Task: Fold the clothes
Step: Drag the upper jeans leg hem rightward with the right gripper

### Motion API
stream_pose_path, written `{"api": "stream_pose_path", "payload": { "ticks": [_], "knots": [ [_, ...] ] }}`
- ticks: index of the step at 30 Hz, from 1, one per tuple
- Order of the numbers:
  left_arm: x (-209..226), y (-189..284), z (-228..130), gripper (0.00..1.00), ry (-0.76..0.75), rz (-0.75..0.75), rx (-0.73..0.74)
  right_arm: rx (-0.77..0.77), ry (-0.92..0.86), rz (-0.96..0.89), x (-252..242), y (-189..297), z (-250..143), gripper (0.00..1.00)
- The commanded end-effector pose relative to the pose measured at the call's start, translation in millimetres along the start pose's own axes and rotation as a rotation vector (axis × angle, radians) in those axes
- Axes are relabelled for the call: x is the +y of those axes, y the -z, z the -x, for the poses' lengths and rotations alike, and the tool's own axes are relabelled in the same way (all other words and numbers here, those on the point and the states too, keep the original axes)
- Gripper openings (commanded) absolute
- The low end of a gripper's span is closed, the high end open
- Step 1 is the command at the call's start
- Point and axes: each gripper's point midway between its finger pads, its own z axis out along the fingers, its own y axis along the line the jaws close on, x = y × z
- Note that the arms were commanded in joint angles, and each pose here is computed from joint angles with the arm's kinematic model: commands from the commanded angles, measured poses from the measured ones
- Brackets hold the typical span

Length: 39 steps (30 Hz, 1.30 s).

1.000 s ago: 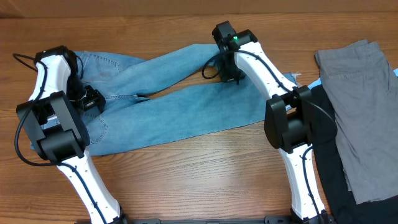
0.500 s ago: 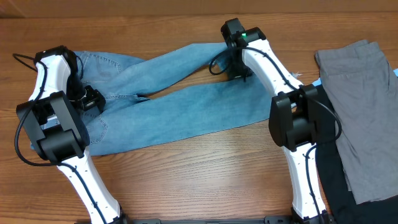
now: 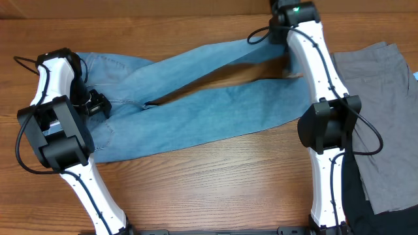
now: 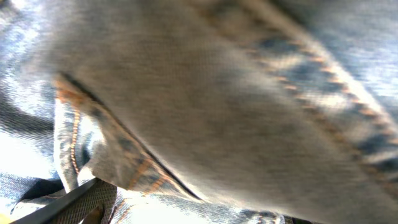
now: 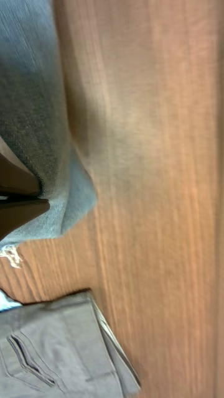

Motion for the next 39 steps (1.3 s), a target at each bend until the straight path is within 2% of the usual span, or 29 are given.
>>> {"api": "stream_pose_path", "payload": {
  "ticks": [1, 3, 4, 5, 6, 11, 16, 18, 21, 24, 25, 28, 33, 39],
  "knots": [
    [5.2, -7.7, -1.7, 0.86, -0.002, 0.024, 0.015, -0.073, -0.068, -0.072, -36.6, 14.3, 23.4, 0.42],
    [4.9, -7.6, -2.0, 0.86, -0.003, 0.024, 0.016, -0.069, -0.081, -0.080, -44.7, 11.4, 23.8, 0.51],
    [5.0, -7.6, -2.3, 0.87, -0.003, 0.025, 0.017, -0.064, -0.091, -0.085, -49.4, 9.7, 23.1, 0.63],
    [5.1, -7.6, -2.5, 0.87, -0.003, 0.025, 0.018, -0.056, -0.113, -0.092, -55.6, 7.6, 21.7, 0.90],
    [5.2, -7.6, -2.8, 0.86, -0.003, 0.025, 0.019, -0.050, -0.128, -0.096, -60.0, 6.3, 20.4, 1.00],
    [5.3, -7.6, -3.5, 0.87, -0.004, 0.026, 0.022, 0.018, -0.180, -0.075, -67.3, 1.5, 5.5, 1.00],
    [4.7, -7.5, -3.7, 0.87, -0.006, 0.026, 0.022, 0.118, -0.158, 0.133, -30.8, 3.6, -13.1, 1.00],
    [4.8, -7.5, -3.9, 0.86, -0.006, 0.027, 0.022, 0.118, -0.157, 0.213, -17.1, 5.3, -11.1, 1.00],
    [5.0, -7.5, -4.9, 0.86, -0.006, 0.028, 0.026, 0.081, -0.170, 0.265, -7.1, 3.0, -1.0, 0.89],
    [5.4, -7.4, -6.6, 0.87, -0.008, 0.031, 0.033, 0.041, -0.192, 0.257, -11.1, -8.9, 7.8, 0.91],
    [5.5, -7.3, -7.5, 0.87, -0.009, 0.032, 0.036, 0.035, -0.213, 0.246, -16.1, -13.3, 9.2, 0.96],
    [6.3, -7.2, -9.8, 0.86, -0.010, 0.036, 0.045, 0.052, -0.366, 0.243, -38.6, -30.6, 9.2, 0.97],
    [3.9, -7.2, -8.9, 0.86, -0.010, 0.025, 0.041, 0.110, -0.512, 0.581, -43.9, -31.2, 16.4, 0.97],
    [-2.5, -7.2, -10.4, 0.86, -0.009, -0.010, 0.051, 0.204, -0.625, 0.684, -48.6, -40.0, 5.5, 0.95]
  ]
}}
